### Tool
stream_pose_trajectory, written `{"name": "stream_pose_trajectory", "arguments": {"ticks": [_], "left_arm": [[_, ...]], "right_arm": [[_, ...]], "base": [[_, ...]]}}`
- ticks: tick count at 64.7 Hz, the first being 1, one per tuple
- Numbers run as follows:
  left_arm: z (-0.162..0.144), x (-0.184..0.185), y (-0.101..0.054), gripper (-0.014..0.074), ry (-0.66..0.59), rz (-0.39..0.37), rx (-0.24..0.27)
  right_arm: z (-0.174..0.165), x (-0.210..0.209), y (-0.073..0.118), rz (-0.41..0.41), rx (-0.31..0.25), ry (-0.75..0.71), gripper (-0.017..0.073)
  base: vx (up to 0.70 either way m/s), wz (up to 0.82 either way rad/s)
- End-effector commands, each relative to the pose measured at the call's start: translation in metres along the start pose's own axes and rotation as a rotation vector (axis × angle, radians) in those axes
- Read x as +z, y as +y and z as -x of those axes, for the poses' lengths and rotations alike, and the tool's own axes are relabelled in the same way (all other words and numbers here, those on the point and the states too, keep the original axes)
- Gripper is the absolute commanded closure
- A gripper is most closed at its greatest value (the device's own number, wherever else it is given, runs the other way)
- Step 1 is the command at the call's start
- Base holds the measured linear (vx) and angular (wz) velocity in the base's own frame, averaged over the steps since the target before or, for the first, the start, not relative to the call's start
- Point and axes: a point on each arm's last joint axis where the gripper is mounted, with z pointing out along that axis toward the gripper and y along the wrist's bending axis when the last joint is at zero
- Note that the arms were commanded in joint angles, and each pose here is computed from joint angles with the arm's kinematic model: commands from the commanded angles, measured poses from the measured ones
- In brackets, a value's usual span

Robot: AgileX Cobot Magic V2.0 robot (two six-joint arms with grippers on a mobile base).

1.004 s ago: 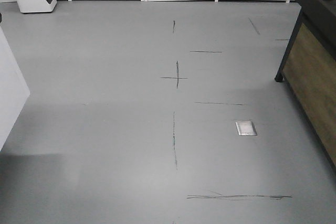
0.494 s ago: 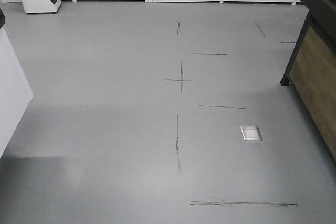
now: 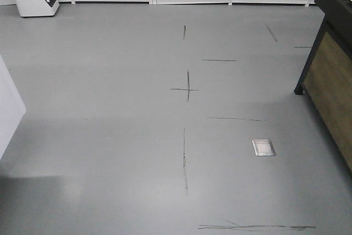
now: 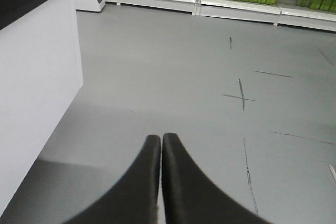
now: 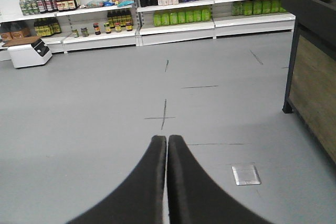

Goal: Pick three apples into basket with both arms

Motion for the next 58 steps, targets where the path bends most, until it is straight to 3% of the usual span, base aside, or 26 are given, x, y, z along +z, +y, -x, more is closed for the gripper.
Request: {"name": "stream_pose_trajectory", "arguments": {"ticks": [1,58], "left_arm": [[0.0034,0.0004,-0.0017,0.06,-0.062,-0.024,-0.014],[0.0034,0.0004,-0.0017,0.06,-0.062,-0.024,-0.014]], "right_arm": [[0.0048,0.0,0.0001,0.0,-0.001,-0.071,0.0568],[0.0048,0.0,0.0001,0.0,-0.001,-0.071,0.0568]], "base": [[0.14,-0.05],[0.15,-0.11]]}}
